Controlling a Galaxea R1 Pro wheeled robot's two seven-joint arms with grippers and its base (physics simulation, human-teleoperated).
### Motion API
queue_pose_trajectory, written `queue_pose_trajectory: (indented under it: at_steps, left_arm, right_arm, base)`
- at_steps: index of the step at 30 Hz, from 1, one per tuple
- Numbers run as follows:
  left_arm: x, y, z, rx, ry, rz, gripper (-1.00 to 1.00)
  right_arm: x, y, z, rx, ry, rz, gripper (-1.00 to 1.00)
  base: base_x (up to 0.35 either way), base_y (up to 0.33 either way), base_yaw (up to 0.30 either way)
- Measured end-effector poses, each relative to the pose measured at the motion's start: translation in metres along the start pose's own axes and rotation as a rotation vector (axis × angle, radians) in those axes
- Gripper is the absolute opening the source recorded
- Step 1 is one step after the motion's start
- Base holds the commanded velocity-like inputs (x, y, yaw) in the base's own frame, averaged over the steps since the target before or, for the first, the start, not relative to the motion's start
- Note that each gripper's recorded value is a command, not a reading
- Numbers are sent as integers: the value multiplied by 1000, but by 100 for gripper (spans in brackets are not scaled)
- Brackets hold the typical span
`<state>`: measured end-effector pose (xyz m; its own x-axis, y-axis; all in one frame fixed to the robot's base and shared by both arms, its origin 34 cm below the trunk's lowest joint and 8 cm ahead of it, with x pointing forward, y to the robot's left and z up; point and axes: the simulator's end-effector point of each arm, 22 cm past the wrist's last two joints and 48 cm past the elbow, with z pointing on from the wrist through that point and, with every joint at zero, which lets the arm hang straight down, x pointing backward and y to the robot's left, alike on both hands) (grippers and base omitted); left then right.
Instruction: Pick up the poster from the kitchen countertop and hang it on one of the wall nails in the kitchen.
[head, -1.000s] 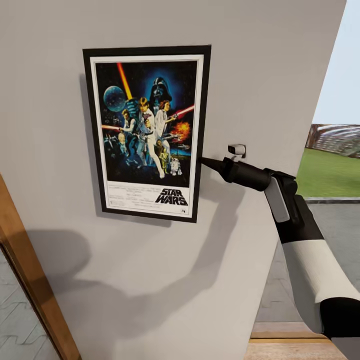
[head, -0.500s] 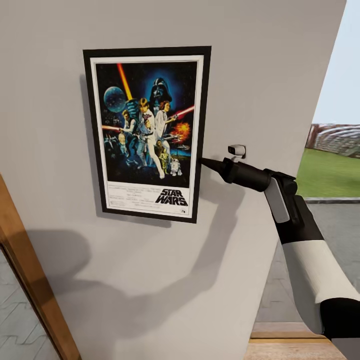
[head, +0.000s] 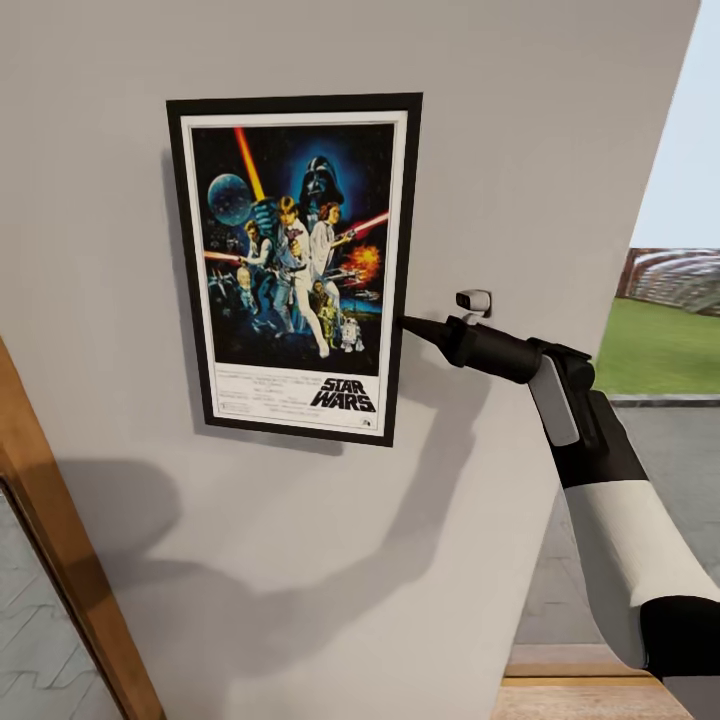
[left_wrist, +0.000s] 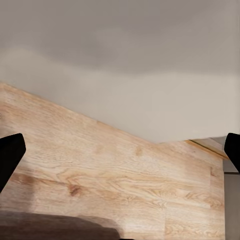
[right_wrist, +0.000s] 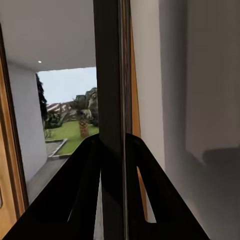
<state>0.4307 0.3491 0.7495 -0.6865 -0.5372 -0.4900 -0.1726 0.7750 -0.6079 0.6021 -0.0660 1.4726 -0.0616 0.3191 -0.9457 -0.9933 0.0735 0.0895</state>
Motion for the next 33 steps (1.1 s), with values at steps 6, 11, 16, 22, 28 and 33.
queue_pose_trajectory:
  at_steps: [6, 11, 16, 22, 28, 33]
  left_arm:
    - [0, 0, 0, 0, 0, 0, 100]
    - [0, 0, 0, 0, 0, 0, 100]
    - [0, 0, 0, 0, 0, -1, 100]
    - [0, 0, 0, 0, 1, 0, 100]
    - [0, 0, 0, 0, 1, -1, 100]
    - [0, 0, 0, 0, 0, 0, 100]
  right_arm:
    - [0, 0, 0, 0, 0, 0, -100]
    - [1, 0, 0, 1, 1, 1, -100]
    - [1, 0, 0, 1, 1, 1, -100]
    - [1, 0, 0, 1, 1, 1, -100]
    - [1, 0, 0, 1, 1, 1, -100]
    - [1, 0, 0, 1, 1, 1, -100]
  base:
    - [0, 94, 0]
    - [0, 22, 0]
    - [0, 14, 0]
    - [0, 50, 0]
    - [0, 7, 0]
    - [0, 23, 0]
